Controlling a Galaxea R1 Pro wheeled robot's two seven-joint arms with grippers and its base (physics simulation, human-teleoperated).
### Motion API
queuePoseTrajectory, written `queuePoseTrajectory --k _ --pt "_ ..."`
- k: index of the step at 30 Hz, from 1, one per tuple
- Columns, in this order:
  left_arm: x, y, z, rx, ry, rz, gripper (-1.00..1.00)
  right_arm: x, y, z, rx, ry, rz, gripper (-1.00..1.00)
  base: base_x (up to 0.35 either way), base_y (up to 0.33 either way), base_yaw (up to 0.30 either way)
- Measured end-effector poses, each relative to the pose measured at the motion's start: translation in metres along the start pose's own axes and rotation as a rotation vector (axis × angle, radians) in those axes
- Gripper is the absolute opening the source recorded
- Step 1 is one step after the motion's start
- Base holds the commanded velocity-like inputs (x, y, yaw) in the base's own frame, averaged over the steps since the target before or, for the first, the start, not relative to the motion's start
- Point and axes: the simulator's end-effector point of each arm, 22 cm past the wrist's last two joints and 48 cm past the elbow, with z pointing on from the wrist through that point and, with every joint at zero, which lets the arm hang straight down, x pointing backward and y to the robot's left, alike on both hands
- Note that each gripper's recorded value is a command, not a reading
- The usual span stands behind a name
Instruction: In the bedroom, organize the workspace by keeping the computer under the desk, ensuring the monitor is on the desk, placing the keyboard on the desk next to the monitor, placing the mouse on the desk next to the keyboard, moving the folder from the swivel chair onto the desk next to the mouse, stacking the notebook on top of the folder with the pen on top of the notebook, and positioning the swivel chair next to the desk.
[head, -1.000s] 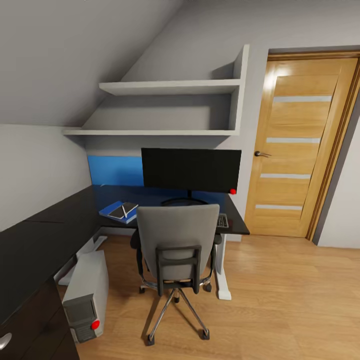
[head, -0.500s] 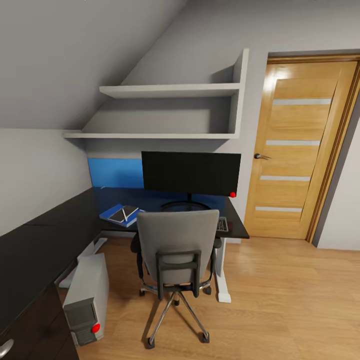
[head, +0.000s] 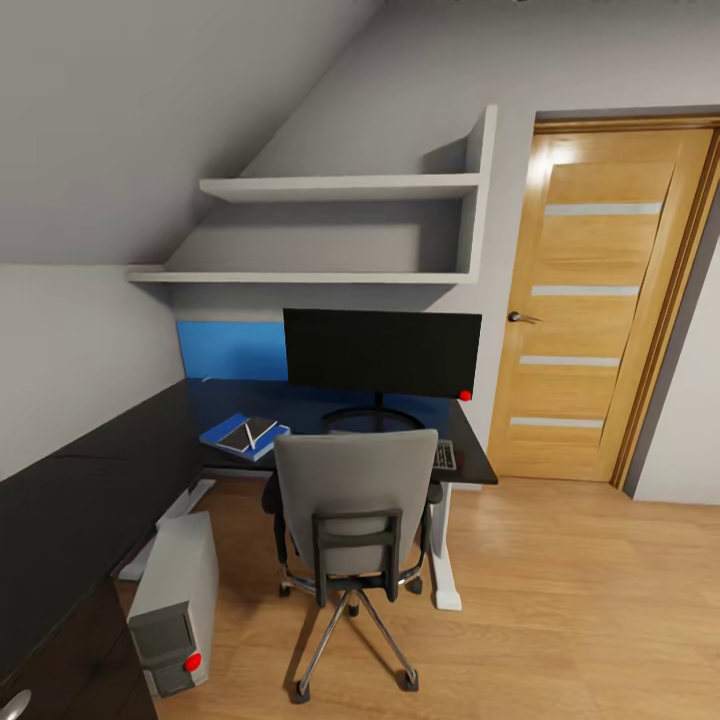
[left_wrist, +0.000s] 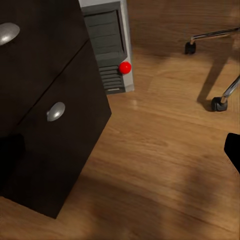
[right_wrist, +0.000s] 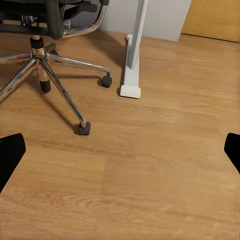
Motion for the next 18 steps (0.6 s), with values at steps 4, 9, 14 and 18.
queuePoseTrajectory --k 4,9,14,18 --pt "-0.006 0.001 -0.003 0.000 0.001 0.000 1.00 -0.006 0.000 -0.002 0.000 0.000 0.001 1.00 0.000 0.000 0.000" --pt "-0.008 0.002 -0.005 0.002 0.004 0.002 1.00 -0.001 0.000 -0.004 -0.003 0.041 -0.009 1.00 0.000 0.000 0.000" --pt "-0.008 0.000 -0.005 0.001 0.004 0.001 1.00 0.005 0.002 -0.004 -0.009 0.066 -0.017 1.00 0.000 0.000 0.000" --pt "-0.008 0.000 -0.005 0.000 0.005 0.000 1.00 0.005 0.003 -0.004 -0.011 0.068 -0.017 1.00 0.000 0.000 0.000"
